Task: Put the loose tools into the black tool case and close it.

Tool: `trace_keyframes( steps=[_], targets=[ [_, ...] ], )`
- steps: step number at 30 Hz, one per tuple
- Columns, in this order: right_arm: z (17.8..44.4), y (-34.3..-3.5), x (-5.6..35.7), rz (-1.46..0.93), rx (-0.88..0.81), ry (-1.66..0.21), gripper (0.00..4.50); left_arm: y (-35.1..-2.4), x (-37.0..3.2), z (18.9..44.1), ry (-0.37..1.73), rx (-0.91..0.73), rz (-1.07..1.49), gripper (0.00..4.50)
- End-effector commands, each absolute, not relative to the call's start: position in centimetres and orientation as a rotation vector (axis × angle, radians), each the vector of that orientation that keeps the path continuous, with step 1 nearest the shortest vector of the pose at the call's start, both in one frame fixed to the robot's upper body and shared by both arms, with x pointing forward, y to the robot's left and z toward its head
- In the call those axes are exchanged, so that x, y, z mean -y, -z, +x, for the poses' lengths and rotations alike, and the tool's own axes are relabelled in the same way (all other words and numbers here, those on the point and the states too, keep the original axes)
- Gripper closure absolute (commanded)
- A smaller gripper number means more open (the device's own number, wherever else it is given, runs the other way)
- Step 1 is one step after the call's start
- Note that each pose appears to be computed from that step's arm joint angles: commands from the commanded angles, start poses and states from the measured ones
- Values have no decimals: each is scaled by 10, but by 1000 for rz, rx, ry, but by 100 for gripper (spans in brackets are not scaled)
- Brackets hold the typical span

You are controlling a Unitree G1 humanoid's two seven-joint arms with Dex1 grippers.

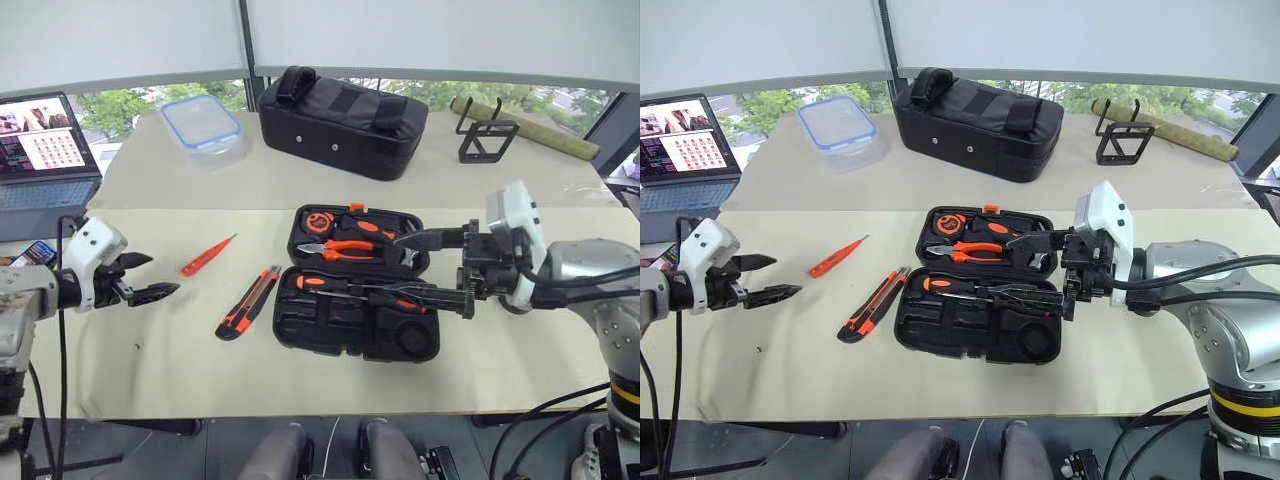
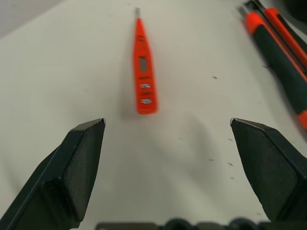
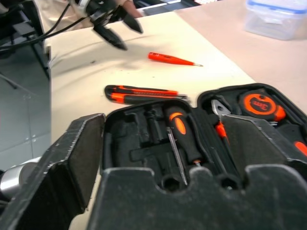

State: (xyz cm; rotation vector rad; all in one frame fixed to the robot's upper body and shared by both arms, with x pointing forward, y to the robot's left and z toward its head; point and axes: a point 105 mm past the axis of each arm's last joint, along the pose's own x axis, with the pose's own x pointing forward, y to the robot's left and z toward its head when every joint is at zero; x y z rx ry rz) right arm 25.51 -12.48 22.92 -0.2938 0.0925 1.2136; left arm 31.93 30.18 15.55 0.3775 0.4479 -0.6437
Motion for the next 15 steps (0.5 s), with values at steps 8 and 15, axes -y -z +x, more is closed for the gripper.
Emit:
trace_keyframes(
  steps=[8, 15],
  targets=[
    [249, -236, 121, -321, -22, -1155, 7, -136, -276, 385, 657, -631, 471, 0],
    [247, -234, 126, -320, -25, -1109, 0, -130, -278, 391, 658, -656, 509, 187]
  ],
)
